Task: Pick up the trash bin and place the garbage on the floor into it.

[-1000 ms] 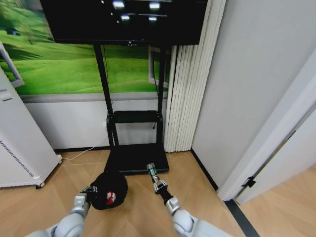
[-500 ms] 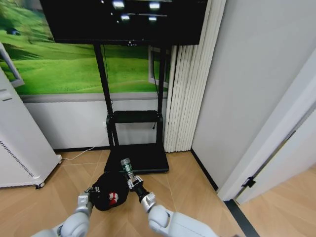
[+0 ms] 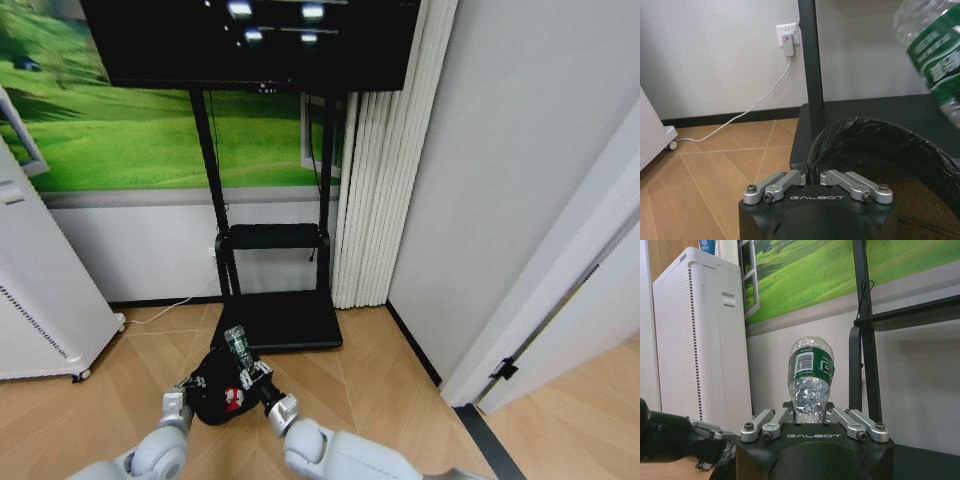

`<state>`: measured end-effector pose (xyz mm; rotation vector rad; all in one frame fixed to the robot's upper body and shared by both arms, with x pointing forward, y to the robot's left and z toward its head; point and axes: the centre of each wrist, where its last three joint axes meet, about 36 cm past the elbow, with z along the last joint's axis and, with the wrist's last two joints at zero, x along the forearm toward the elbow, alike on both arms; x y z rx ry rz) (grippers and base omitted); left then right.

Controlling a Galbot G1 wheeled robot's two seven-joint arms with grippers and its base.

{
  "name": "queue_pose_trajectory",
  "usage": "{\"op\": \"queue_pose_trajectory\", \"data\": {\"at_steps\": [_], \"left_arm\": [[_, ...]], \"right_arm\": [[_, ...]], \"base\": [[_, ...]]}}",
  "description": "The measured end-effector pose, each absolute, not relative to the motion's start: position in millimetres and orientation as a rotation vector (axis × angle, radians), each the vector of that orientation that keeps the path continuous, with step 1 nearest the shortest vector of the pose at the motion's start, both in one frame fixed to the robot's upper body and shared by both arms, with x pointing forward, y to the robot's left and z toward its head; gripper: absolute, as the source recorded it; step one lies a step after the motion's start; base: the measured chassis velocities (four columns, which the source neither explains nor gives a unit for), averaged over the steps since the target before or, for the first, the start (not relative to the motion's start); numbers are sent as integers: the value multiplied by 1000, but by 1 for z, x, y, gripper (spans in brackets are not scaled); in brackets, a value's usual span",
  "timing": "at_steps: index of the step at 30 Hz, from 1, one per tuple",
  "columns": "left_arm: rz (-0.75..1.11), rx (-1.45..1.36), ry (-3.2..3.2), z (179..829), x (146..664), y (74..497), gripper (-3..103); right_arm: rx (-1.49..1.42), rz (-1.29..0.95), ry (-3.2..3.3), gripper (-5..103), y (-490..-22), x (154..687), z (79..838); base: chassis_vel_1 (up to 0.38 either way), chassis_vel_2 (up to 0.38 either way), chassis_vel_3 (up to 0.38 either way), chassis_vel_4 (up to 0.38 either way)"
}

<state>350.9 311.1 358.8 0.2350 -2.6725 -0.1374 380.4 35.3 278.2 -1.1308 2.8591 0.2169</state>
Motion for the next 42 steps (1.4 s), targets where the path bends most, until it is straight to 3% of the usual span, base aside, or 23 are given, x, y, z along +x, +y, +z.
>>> {"op": "queue_pose_trajectory", "data": {"at_steps": [16, 18, 20, 21, 23, 25, 29, 35, 38, 42], "left_arm": [[-119, 205, -2678, 359, 350, 307, 7], [-112, 203, -2678, 358, 351, 306, 7], [-110, 202, -2679, 358, 351, 306, 7], [-111, 206, -2680, 357, 352, 307, 7], [-113, 209, -2681, 357, 352, 308, 7], [-115, 210, -2682, 357, 353, 309, 7], [-115, 210, -2684, 358, 353, 309, 7], [-103, 205, -2685, 356, 353, 305, 7], [-106, 205, -2686, 357, 351, 306, 7], [-131, 211, -2696, 359, 349, 312, 7]], "right_arm": [[-1118, 189, 2894, 22, 59, 376, 257], [-1111, 189, 2903, 33, 61, 374, 256], [-1108, 190, 2906, 33, 62, 373, 256], [-1103, 189, 2912, 43, 64, 372, 255], [-1097, 187, 2914, 43, 66, 371, 255], [-1080, 184, 2924, 55, 66, 373, 255], [-1076, 179, 2930, 66, 66, 373, 253], [-1059, 177, 2944, 93, 64, 367, 252], [-1016, 173, 2953, 99, 59, 371, 254], [-879, 159, 2979, 100, 41, 393, 262]], "base": [[0, 0, 0, 0], [0, 0, 0, 0], [0, 0, 0, 0], [0, 0, 0, 0], [0, 0, 0, 0], [0, 0, 0, 0], [0, 0, 0, 0], [0, 0, 0, 0], [0, 0, 0, 0], [0, 0, 0, 0]]}}
